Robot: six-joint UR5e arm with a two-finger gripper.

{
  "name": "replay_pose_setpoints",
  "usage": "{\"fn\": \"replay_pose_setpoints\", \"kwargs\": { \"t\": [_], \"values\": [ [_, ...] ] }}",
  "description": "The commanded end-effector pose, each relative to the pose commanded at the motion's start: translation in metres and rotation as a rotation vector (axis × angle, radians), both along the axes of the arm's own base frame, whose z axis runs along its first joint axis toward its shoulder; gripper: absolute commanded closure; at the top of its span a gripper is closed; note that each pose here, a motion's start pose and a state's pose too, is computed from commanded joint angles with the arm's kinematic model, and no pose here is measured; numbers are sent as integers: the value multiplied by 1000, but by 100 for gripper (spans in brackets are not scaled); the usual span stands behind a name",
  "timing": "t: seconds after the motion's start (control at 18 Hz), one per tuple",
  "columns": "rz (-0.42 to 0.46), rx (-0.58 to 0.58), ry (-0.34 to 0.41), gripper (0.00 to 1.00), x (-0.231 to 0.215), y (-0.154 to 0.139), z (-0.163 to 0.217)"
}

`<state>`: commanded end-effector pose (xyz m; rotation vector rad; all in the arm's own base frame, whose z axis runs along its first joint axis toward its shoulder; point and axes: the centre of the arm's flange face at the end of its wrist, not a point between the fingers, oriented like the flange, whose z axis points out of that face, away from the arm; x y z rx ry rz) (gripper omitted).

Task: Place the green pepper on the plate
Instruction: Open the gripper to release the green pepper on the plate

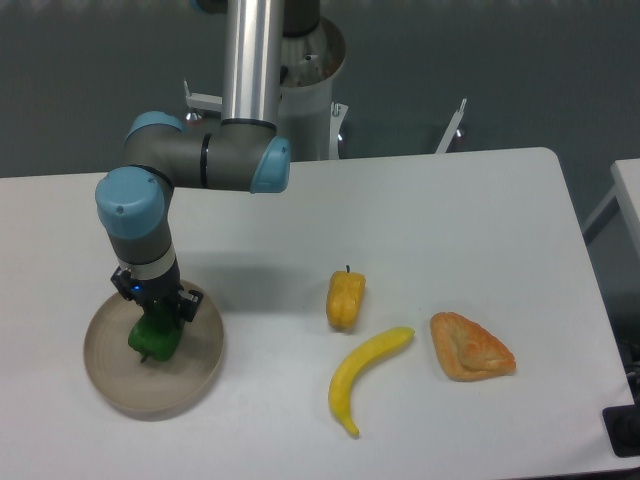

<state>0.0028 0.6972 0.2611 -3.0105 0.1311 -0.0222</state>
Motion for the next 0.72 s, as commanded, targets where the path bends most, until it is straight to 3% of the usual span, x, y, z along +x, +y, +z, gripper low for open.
{"fn": "replay_pose_setpoints", "kwargs": {
  "t": [0.33,0.44,0.56,0.61,0.72],
  "values": [
    [1,-2,-5,62,0,0,-2],
    [0,-2,-4,50,0,0,-2],
    [-1,-2,1,24,0,0,-1],
    [-1,-1,3,16,0,0,0],
    [2,4,4,5,-1,0,3]
  ]
}}
